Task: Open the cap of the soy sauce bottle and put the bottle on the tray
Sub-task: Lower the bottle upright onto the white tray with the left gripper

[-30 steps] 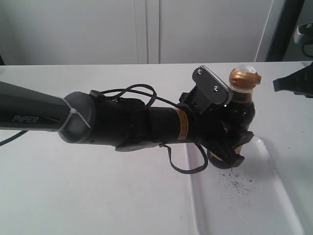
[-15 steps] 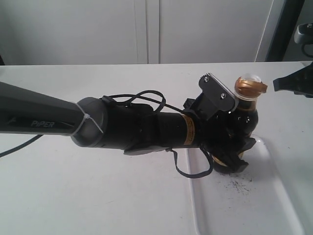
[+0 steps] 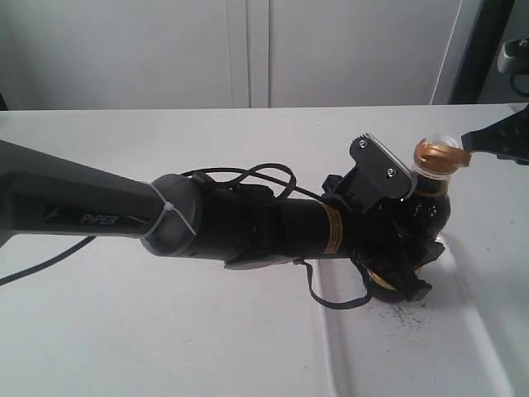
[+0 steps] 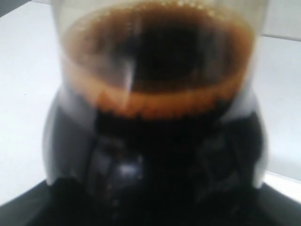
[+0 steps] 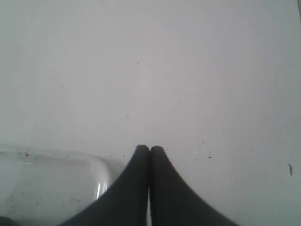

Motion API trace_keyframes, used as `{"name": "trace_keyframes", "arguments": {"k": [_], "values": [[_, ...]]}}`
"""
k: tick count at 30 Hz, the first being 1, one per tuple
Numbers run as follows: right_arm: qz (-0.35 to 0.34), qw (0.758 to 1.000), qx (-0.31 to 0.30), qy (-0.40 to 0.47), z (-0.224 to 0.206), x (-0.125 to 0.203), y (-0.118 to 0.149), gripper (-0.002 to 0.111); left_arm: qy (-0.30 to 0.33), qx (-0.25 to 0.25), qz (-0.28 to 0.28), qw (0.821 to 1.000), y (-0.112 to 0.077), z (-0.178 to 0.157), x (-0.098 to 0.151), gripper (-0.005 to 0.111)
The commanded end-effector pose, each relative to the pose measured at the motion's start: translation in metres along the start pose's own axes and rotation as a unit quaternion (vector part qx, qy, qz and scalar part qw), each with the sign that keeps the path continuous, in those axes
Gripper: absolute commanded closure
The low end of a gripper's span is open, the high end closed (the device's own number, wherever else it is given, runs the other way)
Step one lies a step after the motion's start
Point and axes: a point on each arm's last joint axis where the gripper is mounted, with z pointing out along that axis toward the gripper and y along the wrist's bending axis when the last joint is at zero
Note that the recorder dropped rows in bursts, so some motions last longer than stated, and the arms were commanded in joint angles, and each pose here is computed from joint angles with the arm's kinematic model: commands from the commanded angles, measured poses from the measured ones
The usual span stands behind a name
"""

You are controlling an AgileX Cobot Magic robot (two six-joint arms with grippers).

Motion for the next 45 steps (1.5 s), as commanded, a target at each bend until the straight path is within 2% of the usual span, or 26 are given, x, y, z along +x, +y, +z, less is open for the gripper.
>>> {"name": "trace_keyframes", "arguments": {"k": [1, 4, 5, 6, 7, 9, 11, 20, 26, 45], "values": [[0.008, 1.0, 0.002, -0.003, 0.001, 0.001, -0.002, 0.108, -0.033, 0.015, -0.004, 0.999, -0.005, -0.001, -0.012, 0.1], [0.008, 1.0, 0.002, -0.003, 0.001, 0.001, -0.002, 0.108, -0.029, 0.01, -0.002, 1.0, -0.004, -0.004, -0.015, 0.079], [0.008, 1.0, 0.002, -0.003, 0.001, 0.001, -0.002, 0.108, -0.026, 0.005, -0.001, 1.0, -0.003, -0.005, -0.017, 0.068], [0.008, 1.0, 0.002, -0.003, 0.001, 0.001, -0.002, 0.108, -0.021, 0.0, -0.001, 1.0, -0.002, -0.006, -0.017, 0.057], [0.008, 1.0, 0.002, -0.003, 0.001, 0.001, -0.002, 0.108, -0.015, -0.007, 0.001, 1.0, -0.001, -0.009, -0.02, 0.036], [0.008, 1.0, 0.002, -0.003, 0.001, 0.001, -0.002, 0.108, -0.002, -0.019, 0.001, 1.0, 0.001, -0.012, -0.021, 0.011], [0.008, 1.0, 0.002, -0.003, 0.001, 0.001, -0.002, 0.108, 0.003, -0.024, 0.004, 1.0, 0.001, -0.015, -0.023, 0.006], [0.008, 1.0, 0.002, -0.003, 0.001, 0.001, -0.002, 0.108, 0.003, -0.026, 0.021, 0.999, 0.0, -0.032, -0.043, 0.006], [0.008, 1.0, 0.002, -0.003, 0.001, 0.001, -0.002, 0.108, 0.004, -0.022, 0.021, 1.0, -0.003, -0.043, -0.043, 0.006], [0.008, 1.0, 0.003, -0.008, 0.001, 0.0, -0.002, 0.108, -0.055, -0.022, 0.038, 0.998, -0.009, -0.082, -0.086, 0.006]]}}
